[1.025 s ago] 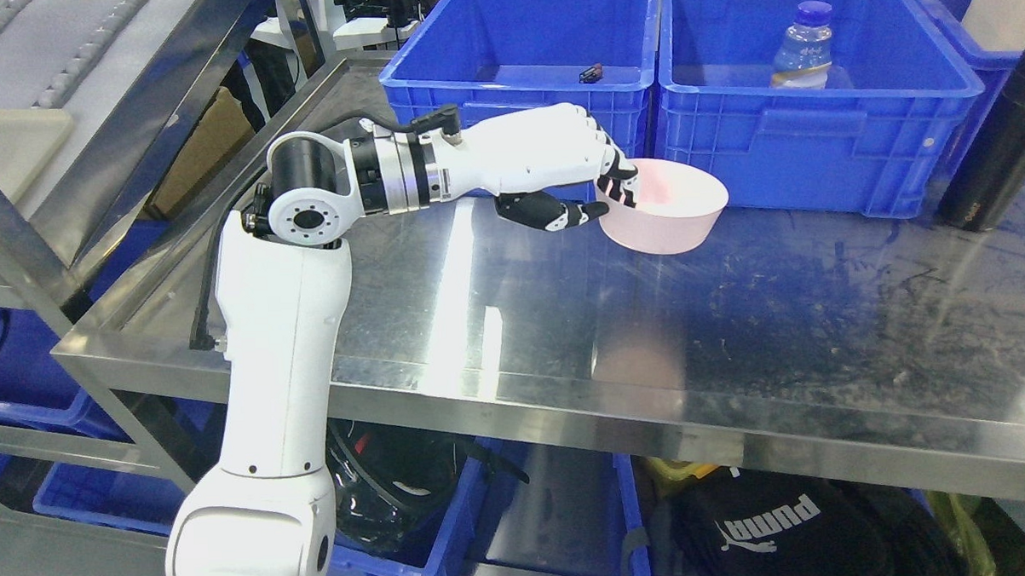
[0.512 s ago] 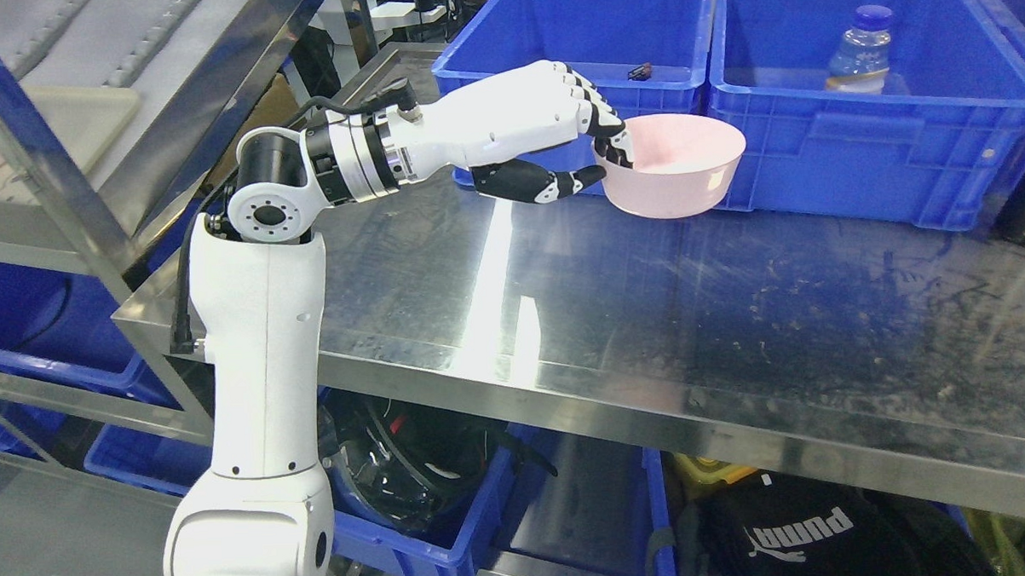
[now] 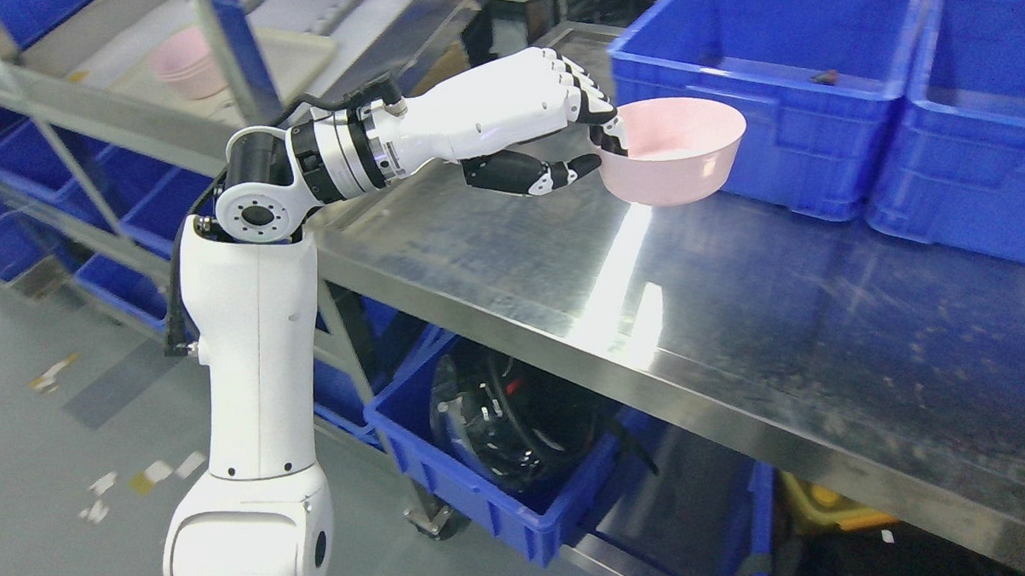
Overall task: Stack pink IKEA bowl on shelf middle layer
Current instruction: 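Hold the pink bowl raised in the left hand while driving to the shelf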
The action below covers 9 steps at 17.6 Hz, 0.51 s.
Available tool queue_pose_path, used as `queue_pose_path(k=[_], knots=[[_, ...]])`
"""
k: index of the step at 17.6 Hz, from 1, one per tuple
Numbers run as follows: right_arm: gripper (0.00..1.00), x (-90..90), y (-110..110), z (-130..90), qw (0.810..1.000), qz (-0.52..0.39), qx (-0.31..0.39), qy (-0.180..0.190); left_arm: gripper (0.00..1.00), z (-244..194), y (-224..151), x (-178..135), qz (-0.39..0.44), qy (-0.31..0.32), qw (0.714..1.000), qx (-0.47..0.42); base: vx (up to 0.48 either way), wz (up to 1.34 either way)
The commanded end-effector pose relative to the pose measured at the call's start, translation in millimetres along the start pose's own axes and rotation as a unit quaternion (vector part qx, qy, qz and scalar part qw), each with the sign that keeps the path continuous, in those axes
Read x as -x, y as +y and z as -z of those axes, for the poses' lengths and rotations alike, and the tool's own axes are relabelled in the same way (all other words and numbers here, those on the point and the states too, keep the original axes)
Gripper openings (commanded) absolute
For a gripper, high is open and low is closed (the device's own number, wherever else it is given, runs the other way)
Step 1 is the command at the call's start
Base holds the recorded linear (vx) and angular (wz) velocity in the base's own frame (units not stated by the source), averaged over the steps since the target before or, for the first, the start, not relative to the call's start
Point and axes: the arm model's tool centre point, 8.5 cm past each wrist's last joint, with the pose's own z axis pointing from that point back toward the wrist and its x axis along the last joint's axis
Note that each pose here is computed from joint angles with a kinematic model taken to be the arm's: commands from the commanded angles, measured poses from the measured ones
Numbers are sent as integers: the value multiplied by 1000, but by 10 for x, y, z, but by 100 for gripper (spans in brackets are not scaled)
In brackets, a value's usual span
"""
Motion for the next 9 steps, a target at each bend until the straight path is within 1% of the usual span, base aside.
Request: queue_pose_path(k=[1, 9], knots=[[100, 88, -97, -2, 1000, -1, 5, 3, 0, -118, 35, 33, 4, 12, 1000, -5, -49, 933], [100, 88, -97, -2, 1000, -1, 5, 3, 0, -51, 4, 4, 3, 4, 1000, 1, -89, 1163]])
